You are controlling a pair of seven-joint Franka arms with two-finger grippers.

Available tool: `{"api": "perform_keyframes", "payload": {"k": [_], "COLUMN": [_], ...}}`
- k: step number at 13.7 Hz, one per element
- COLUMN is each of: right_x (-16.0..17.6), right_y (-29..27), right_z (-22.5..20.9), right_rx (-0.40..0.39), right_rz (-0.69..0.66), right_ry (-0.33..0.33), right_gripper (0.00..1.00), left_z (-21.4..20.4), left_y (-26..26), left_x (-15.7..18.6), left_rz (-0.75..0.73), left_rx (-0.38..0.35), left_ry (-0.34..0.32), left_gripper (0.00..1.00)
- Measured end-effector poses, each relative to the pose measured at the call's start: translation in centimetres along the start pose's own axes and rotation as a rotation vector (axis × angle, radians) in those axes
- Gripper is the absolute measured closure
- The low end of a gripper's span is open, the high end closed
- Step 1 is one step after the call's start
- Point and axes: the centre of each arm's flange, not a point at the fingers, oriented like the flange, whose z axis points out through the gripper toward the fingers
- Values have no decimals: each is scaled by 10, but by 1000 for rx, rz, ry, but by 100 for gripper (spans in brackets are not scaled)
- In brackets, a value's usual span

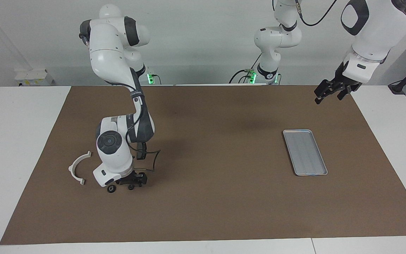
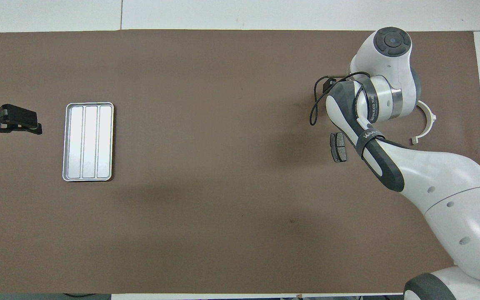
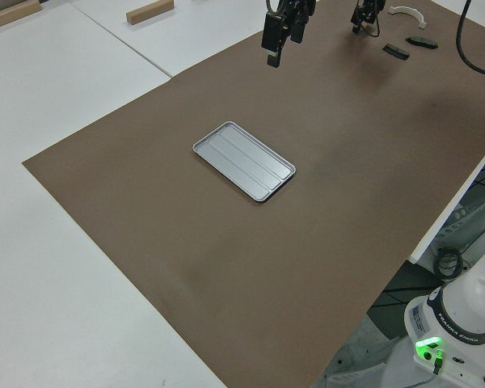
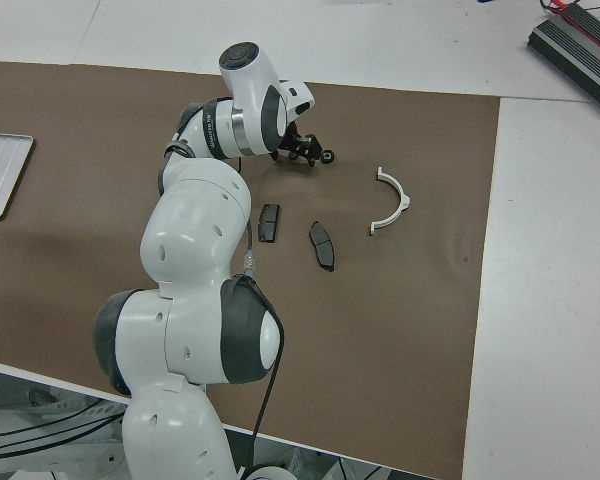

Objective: Pick bearing gear from pile to tray

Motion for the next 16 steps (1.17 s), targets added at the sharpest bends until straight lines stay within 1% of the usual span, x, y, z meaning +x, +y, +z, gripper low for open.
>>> {"api": "perform_keyframes", "payload": {"k": [1,2,6,7,8,9,10,12,16], "right_x": [0,1,2,2,2,2,3,4,6], "right_y": [0,1,4,4,4,4,4,2,3], "right_z": [0,0,1,1,0,0,0,-4,-3], "right_rx": [1,2,32,38,42,44,47,59,61], "right_rz": [6,16,76,88,98,103,106,111,122], "right_ry": [2,2,-4,-5,-6,-6,-4,5,13], "right_gripper": [0,9,10,17,20,21,28,49,49], "left_z": [0,0,0,0,0,0,0,0,0], "left_y": [0,0,0,0,0,0,0,0,0], "left_x": [0,0,0,0,0,0,0,0,0], "left_rz": [0,0,0,0,0,0,0,0,0], "left_rx": [0,0,0,0,0,0,0,0,0], "left_ry": [0,0,0,0,0,0,0,0,0], "left_gripper": [0,0,0,0,0,0,0,0,0]}}
